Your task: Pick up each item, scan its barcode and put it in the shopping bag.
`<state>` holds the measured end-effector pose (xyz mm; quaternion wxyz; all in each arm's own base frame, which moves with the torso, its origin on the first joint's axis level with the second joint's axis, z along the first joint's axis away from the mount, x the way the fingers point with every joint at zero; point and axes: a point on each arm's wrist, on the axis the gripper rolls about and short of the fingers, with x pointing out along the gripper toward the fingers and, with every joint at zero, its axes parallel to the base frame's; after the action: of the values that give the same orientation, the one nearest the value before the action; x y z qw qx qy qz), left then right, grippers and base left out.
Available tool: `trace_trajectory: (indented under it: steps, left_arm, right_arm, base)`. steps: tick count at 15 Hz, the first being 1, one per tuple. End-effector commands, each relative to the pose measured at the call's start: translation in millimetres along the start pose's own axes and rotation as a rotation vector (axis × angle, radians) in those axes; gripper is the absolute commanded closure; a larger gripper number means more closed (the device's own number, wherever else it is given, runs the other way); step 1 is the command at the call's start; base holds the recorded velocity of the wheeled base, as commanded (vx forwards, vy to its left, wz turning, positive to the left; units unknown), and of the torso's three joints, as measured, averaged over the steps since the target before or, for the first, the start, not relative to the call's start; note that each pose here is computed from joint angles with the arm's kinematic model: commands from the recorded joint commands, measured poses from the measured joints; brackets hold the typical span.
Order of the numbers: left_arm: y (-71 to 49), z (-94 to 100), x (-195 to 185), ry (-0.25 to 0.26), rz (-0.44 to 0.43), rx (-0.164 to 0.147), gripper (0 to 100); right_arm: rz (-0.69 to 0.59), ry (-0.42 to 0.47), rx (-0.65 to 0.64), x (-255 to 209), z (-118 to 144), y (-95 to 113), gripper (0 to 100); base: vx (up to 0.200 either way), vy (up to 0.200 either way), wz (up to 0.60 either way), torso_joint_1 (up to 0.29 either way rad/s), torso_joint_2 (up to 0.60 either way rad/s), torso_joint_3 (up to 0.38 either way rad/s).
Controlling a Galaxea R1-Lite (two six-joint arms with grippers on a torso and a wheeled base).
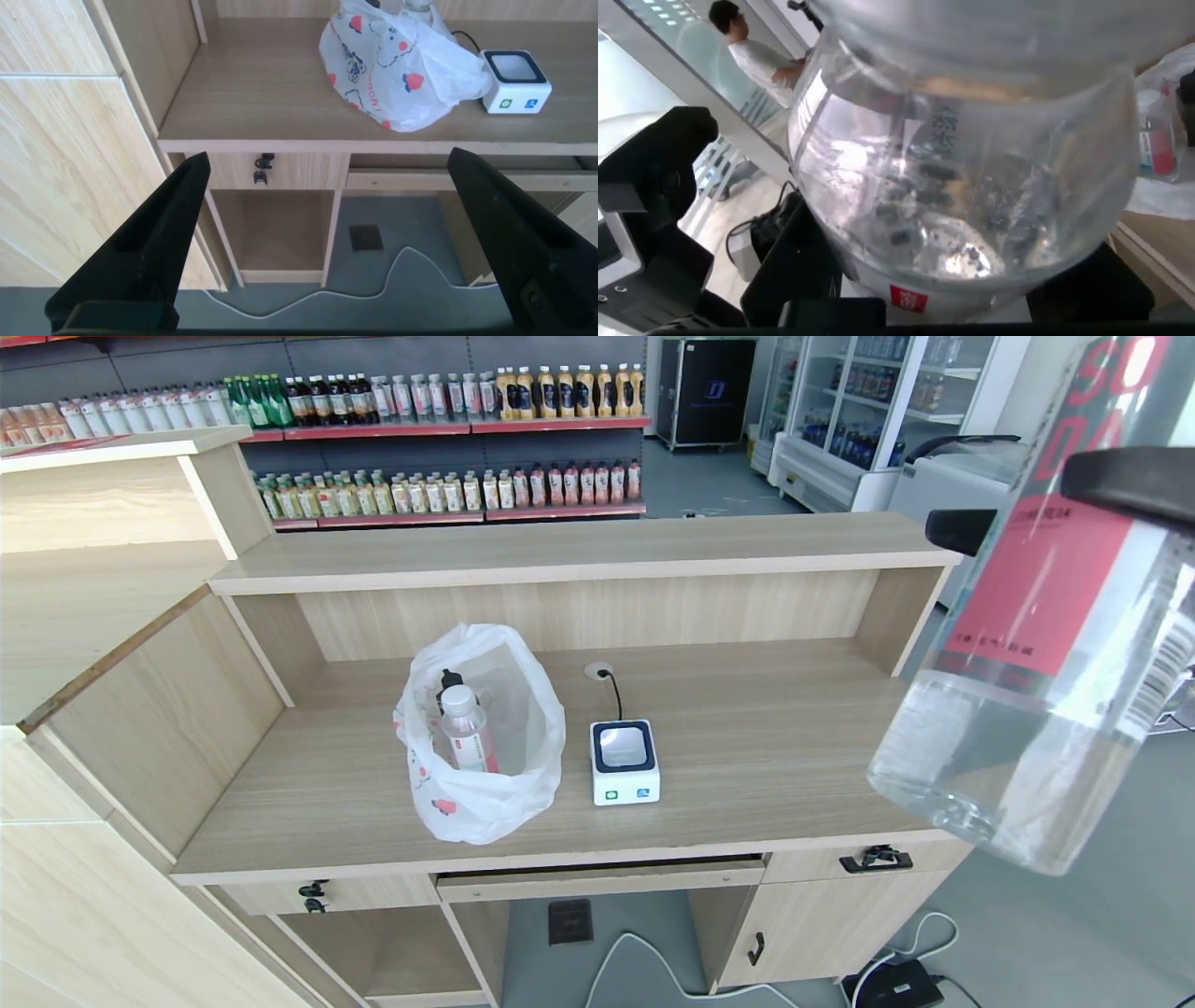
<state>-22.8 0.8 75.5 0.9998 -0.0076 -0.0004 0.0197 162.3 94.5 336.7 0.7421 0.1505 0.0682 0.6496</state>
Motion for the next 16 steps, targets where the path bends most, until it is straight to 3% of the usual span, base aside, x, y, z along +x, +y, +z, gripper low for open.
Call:
trace_trajectory:
  steps: [1, 4, 6, 8, 16]
  left_arm:
    - [0.0, 0.0, 0.0, 0.000, 0.001, 0.000, 0]
    - [0.0, 0.0, 0.0, 0.000, 0.001, 0.000, 0]
    - [0.0, 0.0, 0.0, 0.000, 0.001, 0.000, 0]
    - [0.0, 0.0, 0.0, 0.000, 0.001, 0.000, 0]
    - [0.0, 0.0, 0.0, 0.000, 0.001, 0.000, 0]
  right_arm:
    - [0.007, 0.006, -0.015, 1.8, -1.4, -0.6, 100]
    - [0.054, 0.039, -0.092, 11.5, -8.4, 4.6, 100]
    - [0.003, 0.035, -0.121, 19.7, -13.0, 8.1, 100]
    - [-0.090, 0.013, -0.118, 27.2, -14.5, 10.8, 100]
    - [-0.147, 0.026, -0.086, 25.3, -6.6, 34.0, 100]
  base:
    - [0.000, 0.000, 0.00, 0.000, 0.00, 0.000]
    - [0.000, 0.000, 0.00, 0.000, 0.00, 0.000]
    - [0.000, 0.000, 0.00, 0.000, 0.00, 0.000]
    - [0.000, 0.000, 0.00, 0.000, 0.00, 0.000]
    - [0.000, 0.000, 0.00, 0.000, 0.00, 0.000]
